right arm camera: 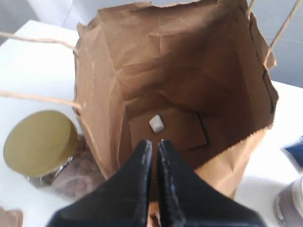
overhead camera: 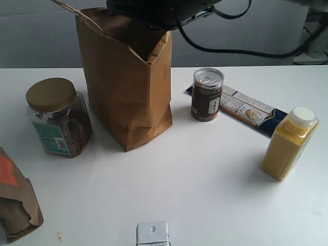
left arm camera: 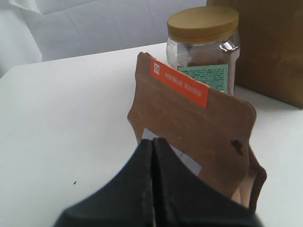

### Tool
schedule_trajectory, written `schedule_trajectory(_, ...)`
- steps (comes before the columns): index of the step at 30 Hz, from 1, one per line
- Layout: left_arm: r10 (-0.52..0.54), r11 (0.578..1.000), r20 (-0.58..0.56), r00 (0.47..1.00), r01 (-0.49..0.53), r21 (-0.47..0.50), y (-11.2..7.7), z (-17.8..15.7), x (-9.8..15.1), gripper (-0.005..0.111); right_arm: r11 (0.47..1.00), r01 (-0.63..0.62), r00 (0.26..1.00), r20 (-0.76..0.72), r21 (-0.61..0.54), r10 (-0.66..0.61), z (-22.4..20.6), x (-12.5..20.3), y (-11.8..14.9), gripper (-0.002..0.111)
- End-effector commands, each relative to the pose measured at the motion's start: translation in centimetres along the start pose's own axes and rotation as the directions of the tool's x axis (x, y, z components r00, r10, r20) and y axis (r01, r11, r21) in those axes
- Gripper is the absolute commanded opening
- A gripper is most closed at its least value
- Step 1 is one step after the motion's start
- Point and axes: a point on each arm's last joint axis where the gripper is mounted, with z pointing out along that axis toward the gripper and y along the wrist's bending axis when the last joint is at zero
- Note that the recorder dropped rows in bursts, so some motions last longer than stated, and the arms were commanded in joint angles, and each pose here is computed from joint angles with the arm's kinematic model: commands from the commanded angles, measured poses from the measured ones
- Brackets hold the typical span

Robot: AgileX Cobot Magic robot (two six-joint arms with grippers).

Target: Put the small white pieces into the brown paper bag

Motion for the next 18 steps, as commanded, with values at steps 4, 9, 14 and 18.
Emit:
schedule_trajectory(4, -0.009, 1.000, 0.008, 1.000, 0.009, 0.005, 0.0, 0.0, 0.0, 0.000, 0.979, 0.203, 0.951, -0.244, 0.037, -0.188, -5.5, 2.7, 1.0, 0.000)
schedule_trajectory(9, -0.009, 1.000, 0.008, 1.000, 0.009, 0.005, 0.0, 0.0, 0.0, 0.000, 0.978, 0.198, 0.963, -0.199, 0.070, -0.181, -9.4, 5.3, 2.1, 0.000)
schedule_trajectory(14, -0.009, 1.000, 0.008, 1.000, 0.009, 0.005, 0.0, 0.0, 0.0, 0.000, 0.995, 0.085, 0.996, 0.014, 0.047, -0.086, -15.0, 8.2, 1.7, 0.000)
schedule_trajectory(18, -0.009, 1.000, 0.008, 1.000, 0.009, 0.005, 0.0, 0.0, 0.0, 0.000, 0.999, 0.036, 0.996, 0.077, 0.022, -0.038, -18.2, 11.0, 0.0, 0.000)
